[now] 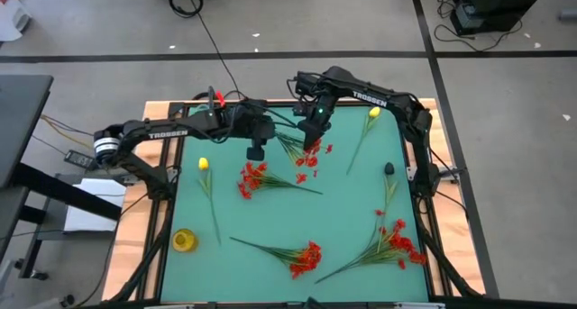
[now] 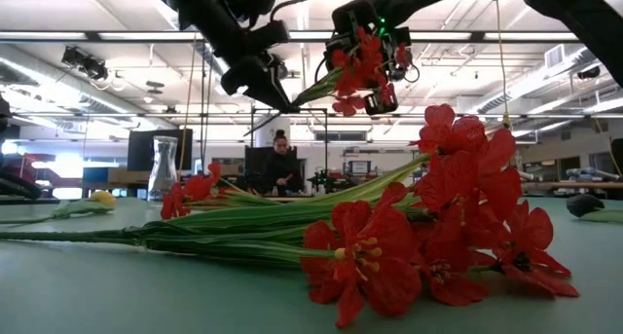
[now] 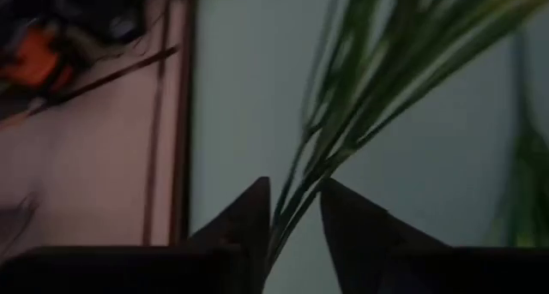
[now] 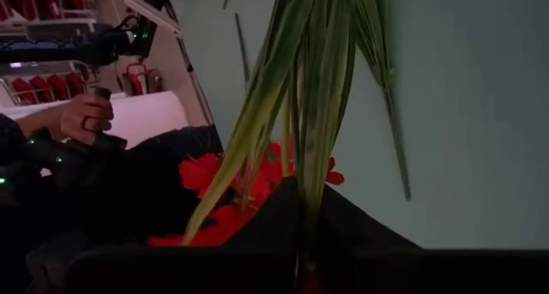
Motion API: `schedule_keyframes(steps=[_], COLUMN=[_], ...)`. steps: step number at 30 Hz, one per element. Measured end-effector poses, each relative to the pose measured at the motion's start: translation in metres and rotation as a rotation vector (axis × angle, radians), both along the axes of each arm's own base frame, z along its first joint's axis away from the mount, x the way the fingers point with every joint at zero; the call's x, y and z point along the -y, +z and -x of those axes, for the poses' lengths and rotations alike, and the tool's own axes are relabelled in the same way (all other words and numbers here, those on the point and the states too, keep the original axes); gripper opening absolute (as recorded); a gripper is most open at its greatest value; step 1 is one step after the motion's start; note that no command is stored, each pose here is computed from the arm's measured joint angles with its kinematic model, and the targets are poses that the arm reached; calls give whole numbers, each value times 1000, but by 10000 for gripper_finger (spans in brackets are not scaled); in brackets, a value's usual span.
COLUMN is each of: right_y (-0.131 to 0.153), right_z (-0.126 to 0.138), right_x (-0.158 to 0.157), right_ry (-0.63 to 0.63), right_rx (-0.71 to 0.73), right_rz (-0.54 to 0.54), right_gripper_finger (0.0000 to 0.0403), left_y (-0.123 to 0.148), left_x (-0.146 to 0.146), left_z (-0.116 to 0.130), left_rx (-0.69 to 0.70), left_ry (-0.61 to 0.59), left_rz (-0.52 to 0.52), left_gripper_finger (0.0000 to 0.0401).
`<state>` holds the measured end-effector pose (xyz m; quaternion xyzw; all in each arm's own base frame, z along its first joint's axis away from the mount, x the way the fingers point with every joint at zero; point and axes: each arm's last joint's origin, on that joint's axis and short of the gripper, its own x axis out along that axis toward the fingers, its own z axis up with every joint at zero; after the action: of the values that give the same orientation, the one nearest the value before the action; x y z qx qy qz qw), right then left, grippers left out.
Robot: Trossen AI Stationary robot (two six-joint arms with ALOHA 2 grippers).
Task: Sort flowers into vase by color
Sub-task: Put the top center red flowers into the transparent vase
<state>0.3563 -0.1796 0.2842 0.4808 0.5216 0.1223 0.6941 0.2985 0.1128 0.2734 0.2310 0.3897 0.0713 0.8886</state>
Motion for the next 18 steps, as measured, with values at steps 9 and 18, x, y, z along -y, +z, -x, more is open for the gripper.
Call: schedule_keyframes(steps=[9,18], right_y=[2,56], right_z=[-2,24], right_x=[1,8], right_ry=[-7,-166], right_rx=[21,96], right_rz=[53,302], right_gripper_finger=[52,130], left_y=[-5,12], left_x=[-2,-17], left_z=[-1,20], left_rx=[-19,127], left_ry=[-1,218], left_rz=[23,265], left_gripper_finger=[10,8])
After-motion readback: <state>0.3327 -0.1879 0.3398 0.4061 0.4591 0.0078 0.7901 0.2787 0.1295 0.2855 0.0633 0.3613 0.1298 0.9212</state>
